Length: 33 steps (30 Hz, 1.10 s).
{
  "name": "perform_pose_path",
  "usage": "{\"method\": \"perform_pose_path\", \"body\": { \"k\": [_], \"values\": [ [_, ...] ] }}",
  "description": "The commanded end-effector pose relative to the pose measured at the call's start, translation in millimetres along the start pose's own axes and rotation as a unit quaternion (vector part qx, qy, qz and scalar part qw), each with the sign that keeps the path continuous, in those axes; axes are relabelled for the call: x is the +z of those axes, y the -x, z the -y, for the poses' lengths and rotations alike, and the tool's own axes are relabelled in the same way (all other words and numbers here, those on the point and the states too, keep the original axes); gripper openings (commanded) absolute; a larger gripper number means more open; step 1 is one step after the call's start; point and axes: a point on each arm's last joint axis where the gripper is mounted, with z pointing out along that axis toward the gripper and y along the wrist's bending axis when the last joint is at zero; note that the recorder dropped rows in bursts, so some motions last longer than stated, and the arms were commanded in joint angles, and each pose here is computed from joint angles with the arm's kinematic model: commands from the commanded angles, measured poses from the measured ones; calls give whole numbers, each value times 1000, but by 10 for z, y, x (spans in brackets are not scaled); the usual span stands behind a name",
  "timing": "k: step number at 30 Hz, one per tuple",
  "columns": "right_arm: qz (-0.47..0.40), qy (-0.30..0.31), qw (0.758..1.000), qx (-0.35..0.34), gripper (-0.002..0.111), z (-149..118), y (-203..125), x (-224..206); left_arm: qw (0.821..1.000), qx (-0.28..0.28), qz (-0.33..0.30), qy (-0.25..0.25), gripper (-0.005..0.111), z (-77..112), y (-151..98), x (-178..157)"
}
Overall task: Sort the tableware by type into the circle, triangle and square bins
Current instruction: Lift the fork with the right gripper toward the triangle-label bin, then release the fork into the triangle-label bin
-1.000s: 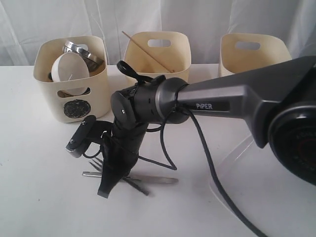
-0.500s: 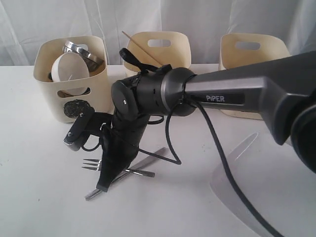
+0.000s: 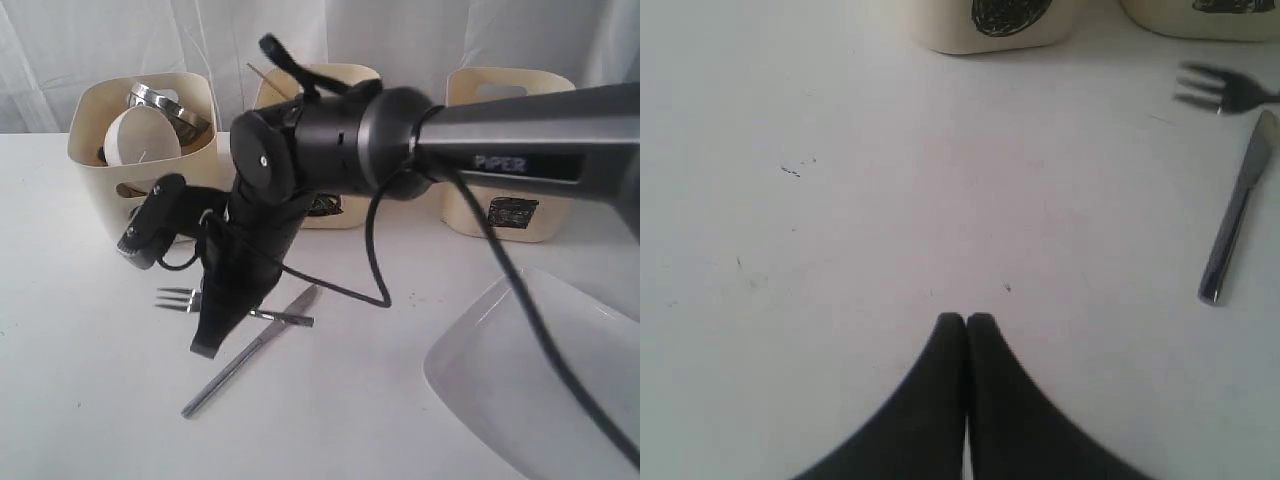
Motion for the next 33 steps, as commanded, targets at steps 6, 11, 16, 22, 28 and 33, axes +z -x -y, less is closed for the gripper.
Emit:
{"method": "perform_pose_path", "body": {
  "k": [6, 11, 16, 22, 28, 33],
  "values": [
    [185, -206, 952, 130, 0, 502, 94, -1081, 1000, -4, -14, -5, 0, 8, -43, 6],
    [273, -221, 905, 238, 0, 792, 20, -1253, 1000, -4, -14, -5, 0, 8, -43, 6],
    [388, -214, 834, 330, 0, 1053, -109, -1279, 1000, -4, -14, -5, 0, 8, -43, 6],
    [485, -206, 766, 368, 0, 1274, -411, -1144, 1000, -4, -14, -5, 0, 8, -43, 6],
    [546, -215, 718, 374, 0, 1528, -593, -916, 1000, -4, -14, -5, 0, 8, -43, 6],
    [624, -221, 665, 347, 0, 1707, -650, -705, 1000, -4, -14, -5, 0, 8, -43, 6]
  ]
}}
